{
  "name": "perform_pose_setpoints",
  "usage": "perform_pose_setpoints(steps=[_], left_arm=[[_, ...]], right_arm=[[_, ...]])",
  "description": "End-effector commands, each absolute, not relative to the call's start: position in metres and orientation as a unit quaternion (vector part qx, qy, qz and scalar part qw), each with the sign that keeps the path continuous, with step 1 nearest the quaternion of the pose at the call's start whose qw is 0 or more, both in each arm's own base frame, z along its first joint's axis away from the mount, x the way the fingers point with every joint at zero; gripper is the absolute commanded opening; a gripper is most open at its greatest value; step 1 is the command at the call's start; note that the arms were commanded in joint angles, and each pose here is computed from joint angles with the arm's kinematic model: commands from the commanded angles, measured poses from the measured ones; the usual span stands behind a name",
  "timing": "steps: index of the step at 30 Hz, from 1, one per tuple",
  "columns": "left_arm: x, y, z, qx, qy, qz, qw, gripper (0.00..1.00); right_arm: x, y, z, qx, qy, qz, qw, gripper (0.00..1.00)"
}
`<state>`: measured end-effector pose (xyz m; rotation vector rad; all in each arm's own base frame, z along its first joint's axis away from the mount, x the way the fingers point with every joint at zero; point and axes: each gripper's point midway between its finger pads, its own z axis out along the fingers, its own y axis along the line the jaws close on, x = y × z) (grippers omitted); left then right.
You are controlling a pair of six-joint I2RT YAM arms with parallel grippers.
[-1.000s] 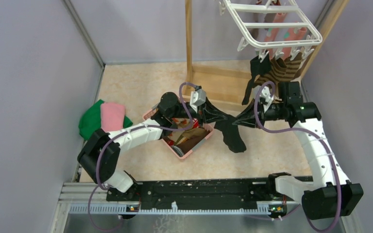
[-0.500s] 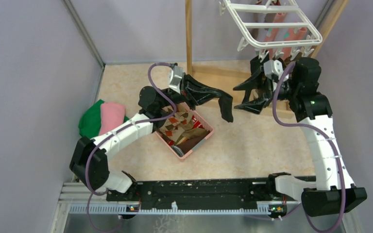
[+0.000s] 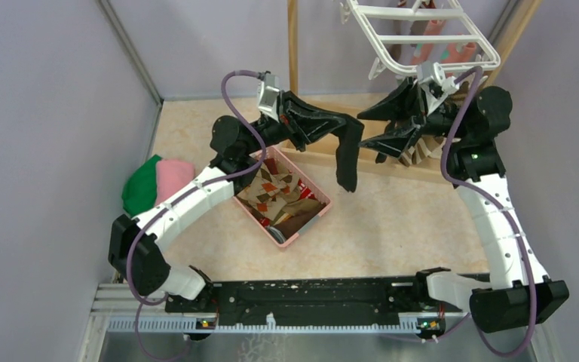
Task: Clip the socks to the hanger
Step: Pick up the sock from the bin.
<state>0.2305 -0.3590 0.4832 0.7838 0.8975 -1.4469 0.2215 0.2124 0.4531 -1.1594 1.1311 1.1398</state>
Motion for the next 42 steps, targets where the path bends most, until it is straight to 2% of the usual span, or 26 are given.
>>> perform_pose_setpoints(steps=[1,4,11,18,22,30,33,42], left_arm=[[0.237,-0.359,0.496,0.313,0.402,-0.626,0.59,0.0],[0.236,-0.358,0.5,0.31,0.402,-0.629,0.589,0.0],[0.235,-0.355,0.505,0.3,0.403,-0.634,0.588,0.0],[0.234,-0.357,0.504,0.296,0.4,-0.647,0.577,0.0],[0.233,-0.357,0.504,0.294,0.4,-0.653,0.572,0.0],[0.231,-0.357,0.503,0.293,0.4,-0.659,0.565,0.0],[0.23,-0.355,0.502,0.293,0.4,-0.656,0.569,0.01],[0.238,-0.317,0.467,0.307,0.414,-0.596,0.616,0.74]], right_arm=[[0.198,0.214,0.485,-0.47,0.432,0.521,0.567,0.64],[0.186,0.213,0.491,-0.459,0.393,0.538,0.589,0.65],[0.201,0.213,0.486,-0.416,0.382,0.542,0.622,0.63],[0.207,0.219,0.479,-0.407,0.378,0.548,0.626,0.55],[0.21,0.221,0.479,-0.402,0.374,0.548,0.63,0.43],[0.216,0.223,0.475,-0.399,0.38,0.545,0.632,0.0],[0.215,0.222,0.467,-0.405,0.389,0.542,0.625,0.0],[0.212,0.188,0.422,-0.445,0.458,0.494,0.59,0.0]])
